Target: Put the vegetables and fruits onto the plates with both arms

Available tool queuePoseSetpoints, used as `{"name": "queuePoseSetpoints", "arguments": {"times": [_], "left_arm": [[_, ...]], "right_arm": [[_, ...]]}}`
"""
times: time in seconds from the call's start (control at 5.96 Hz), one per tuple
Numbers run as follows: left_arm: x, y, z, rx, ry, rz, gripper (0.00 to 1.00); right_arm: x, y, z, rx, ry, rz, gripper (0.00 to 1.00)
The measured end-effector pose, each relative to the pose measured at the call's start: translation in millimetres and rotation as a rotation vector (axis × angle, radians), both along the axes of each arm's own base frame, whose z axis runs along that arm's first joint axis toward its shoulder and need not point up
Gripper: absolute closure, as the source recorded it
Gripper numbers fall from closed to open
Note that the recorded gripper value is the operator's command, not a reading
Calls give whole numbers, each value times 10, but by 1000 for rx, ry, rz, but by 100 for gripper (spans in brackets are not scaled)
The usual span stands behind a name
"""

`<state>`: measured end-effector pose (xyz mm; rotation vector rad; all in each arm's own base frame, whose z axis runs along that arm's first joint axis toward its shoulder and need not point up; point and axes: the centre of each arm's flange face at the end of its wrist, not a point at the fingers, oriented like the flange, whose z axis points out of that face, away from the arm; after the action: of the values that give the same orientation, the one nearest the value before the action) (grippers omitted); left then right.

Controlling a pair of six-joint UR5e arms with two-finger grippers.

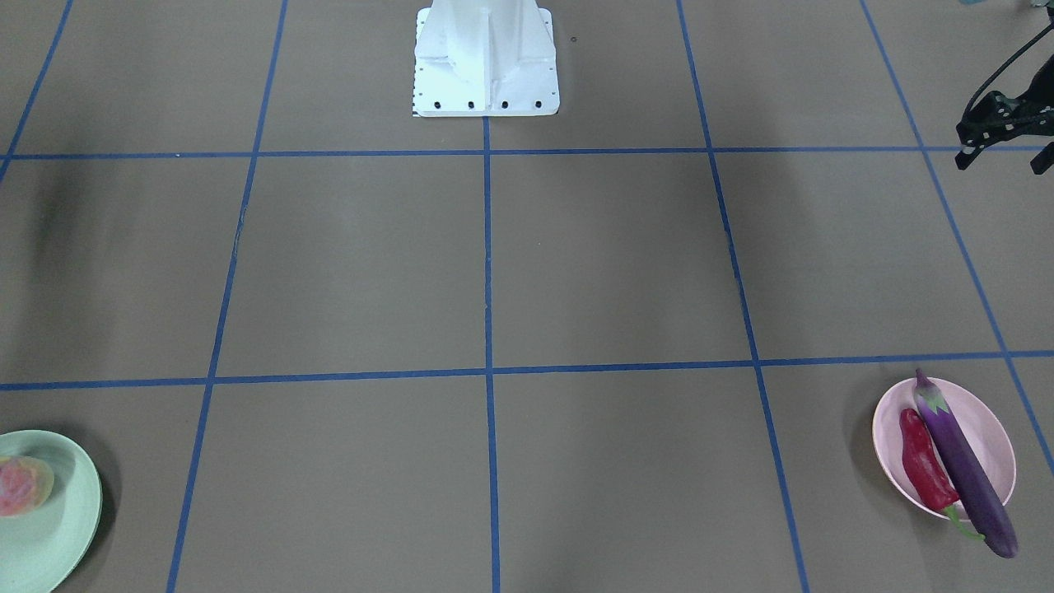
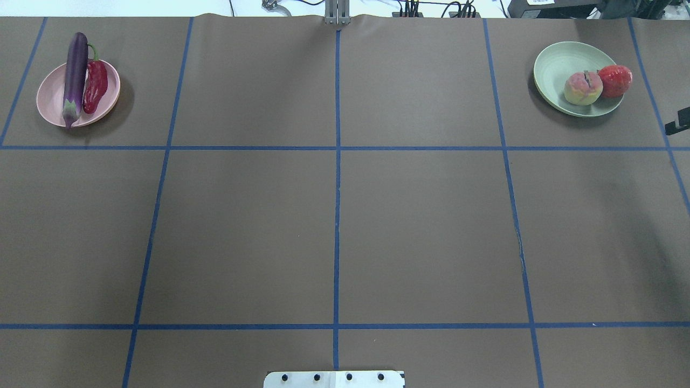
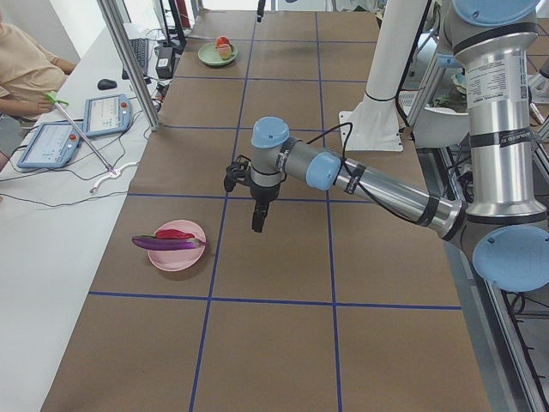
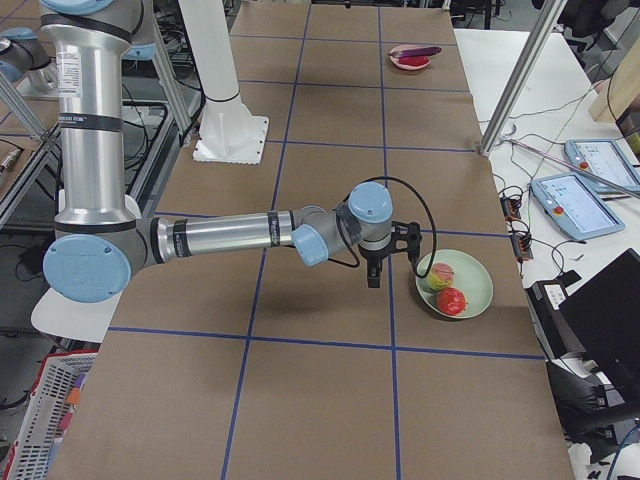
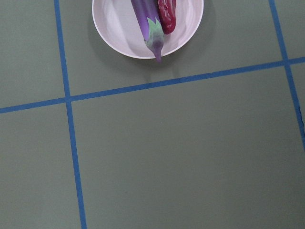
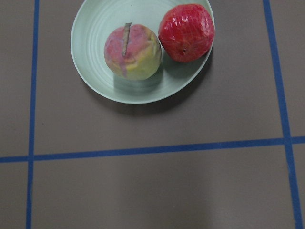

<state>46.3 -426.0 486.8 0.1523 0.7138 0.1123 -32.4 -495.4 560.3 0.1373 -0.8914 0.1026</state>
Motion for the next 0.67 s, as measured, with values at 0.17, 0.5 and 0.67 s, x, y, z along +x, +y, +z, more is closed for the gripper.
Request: {"name": "queuePoseSetpoints", "arguments": {"times": [0.17,0.5,0.67], "left_arm": [[-98,-55,165,-25,13,12,0],[-357,-150,587,-51,55,41,0],[-439,-206,649,-49,58,39,0]], "right_arm": [[173,76,2,15,31,-44,0],[376,259,-97,18,59,-86,0],[387,339,-94,14,66,-94,0]]}}
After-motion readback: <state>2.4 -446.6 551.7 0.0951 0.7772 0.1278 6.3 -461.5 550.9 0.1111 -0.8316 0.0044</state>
